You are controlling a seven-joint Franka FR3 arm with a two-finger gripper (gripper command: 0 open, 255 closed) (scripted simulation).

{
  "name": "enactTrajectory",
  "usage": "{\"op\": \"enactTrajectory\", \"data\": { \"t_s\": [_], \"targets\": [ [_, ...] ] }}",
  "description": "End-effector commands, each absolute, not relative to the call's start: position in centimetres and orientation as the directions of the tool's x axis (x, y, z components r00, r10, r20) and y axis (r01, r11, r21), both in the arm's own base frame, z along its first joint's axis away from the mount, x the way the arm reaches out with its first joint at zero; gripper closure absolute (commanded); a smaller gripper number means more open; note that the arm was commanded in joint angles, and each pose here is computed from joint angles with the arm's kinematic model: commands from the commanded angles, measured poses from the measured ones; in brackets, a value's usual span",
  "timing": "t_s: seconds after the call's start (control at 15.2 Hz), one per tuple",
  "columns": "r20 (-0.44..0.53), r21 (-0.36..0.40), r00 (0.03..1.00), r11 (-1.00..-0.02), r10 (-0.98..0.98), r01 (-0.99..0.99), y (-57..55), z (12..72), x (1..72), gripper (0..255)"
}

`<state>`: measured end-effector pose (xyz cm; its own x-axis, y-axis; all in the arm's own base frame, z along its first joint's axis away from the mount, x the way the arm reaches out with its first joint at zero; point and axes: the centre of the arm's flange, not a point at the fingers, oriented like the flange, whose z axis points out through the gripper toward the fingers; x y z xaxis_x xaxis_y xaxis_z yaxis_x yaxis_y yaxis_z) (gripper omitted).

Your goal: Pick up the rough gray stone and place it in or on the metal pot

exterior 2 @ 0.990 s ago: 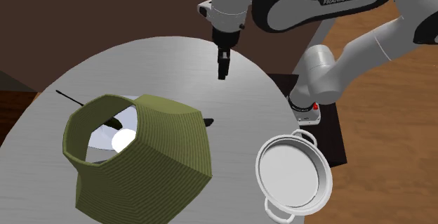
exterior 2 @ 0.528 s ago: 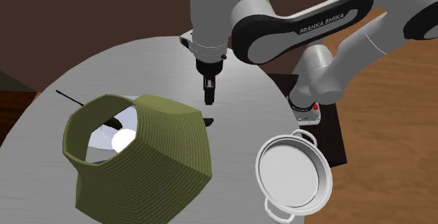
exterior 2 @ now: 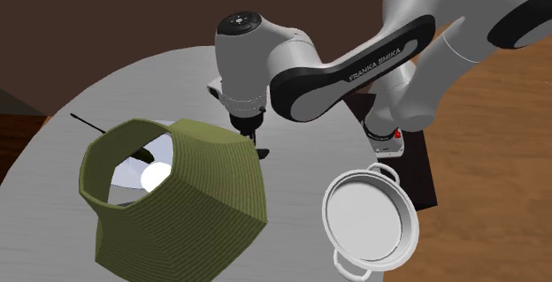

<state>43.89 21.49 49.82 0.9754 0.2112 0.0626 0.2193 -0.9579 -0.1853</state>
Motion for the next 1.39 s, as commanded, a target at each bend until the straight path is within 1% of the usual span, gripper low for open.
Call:
{"op": "enactTrajectory", "data": {
  "t_s": [0.0, 0.33, 0.79, 0.86, 1.32],
  "targets": [
    [0.063, -0.187, 0.975, -0.957, 0.213, 0.221, 21.9, 48.9, 44.0, 0],
    [0.063, -0.187, 0.975, -0.957, 0.213, 0.221, 22.3, 46.5, 44.1, 0],
    [0.063, -0.187, 0.975, -0.957, 0.213, 0.221, 22.3, 46.5, 44.1, 0],
    [0.063, -0.187, 0.975, -0.957, 0.213, 0.221, 22.3, 46.5, 44.1, 255],
    [0.063, -0.187, 0.975, -0.957, 0.213, 0.221, 22.3, 46.5, 44.1, 255]
  ]
}}
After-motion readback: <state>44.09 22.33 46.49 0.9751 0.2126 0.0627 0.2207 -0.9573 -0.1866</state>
